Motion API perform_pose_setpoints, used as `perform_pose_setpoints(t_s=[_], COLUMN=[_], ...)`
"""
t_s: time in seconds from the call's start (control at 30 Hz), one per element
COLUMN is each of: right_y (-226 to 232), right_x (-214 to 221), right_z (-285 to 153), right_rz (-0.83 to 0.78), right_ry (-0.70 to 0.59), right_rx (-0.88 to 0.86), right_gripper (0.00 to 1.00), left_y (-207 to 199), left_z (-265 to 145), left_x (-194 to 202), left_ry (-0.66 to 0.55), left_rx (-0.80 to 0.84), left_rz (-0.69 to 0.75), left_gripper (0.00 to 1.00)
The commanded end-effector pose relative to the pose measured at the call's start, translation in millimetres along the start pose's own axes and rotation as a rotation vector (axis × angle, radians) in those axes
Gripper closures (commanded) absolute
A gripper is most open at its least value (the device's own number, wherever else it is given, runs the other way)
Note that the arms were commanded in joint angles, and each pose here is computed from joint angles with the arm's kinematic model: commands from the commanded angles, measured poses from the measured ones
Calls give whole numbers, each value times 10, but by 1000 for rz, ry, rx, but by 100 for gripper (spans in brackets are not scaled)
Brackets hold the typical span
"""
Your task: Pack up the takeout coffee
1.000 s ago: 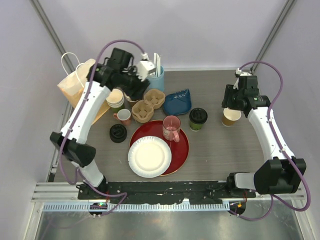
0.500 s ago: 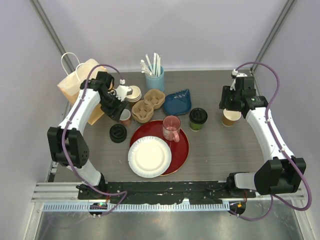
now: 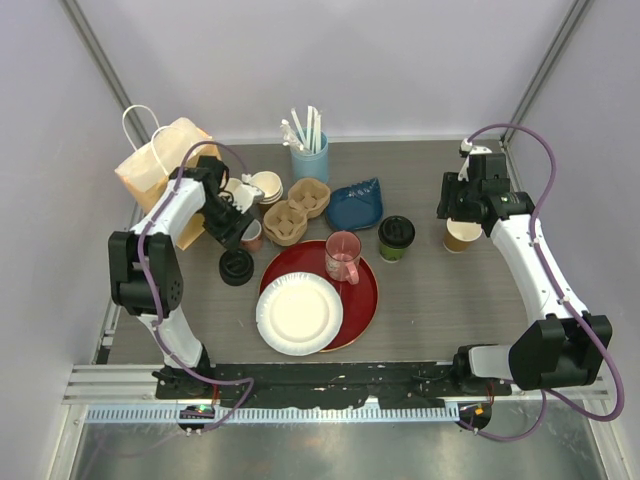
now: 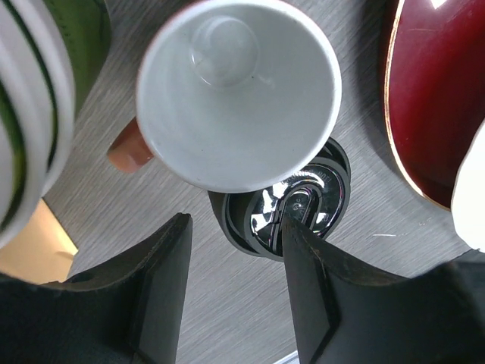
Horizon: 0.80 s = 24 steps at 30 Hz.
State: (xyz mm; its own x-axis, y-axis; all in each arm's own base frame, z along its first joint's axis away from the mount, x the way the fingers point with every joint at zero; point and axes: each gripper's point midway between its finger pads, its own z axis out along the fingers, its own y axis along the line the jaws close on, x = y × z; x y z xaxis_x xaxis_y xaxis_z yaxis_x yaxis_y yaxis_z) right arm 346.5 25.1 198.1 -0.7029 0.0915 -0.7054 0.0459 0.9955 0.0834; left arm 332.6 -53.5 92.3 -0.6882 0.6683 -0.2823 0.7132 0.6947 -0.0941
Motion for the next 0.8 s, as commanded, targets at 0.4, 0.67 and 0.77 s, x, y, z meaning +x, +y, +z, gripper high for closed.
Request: perform_pose_setpoints(t_s=[0.4, 0.67, 0.77], right_y=[65, 64, 71], right_x=[-137, -115, -114], right_z=[-99, -76, -77], right_rz=[-29, -33, -37], right_ry=[-64, -57, -56], right_rx=[-14, -11, -12], right_gripper=[48, 48, 49], left_y=[18, 151, 160], left_z=[-54, -379, -311], left_x=[124, 87, 198], left_ry=[-80, -252, -247], left_rx=[31, 35, 10], left_rz=[-168, -357, -416], left_gripper=[50, 59, 63])
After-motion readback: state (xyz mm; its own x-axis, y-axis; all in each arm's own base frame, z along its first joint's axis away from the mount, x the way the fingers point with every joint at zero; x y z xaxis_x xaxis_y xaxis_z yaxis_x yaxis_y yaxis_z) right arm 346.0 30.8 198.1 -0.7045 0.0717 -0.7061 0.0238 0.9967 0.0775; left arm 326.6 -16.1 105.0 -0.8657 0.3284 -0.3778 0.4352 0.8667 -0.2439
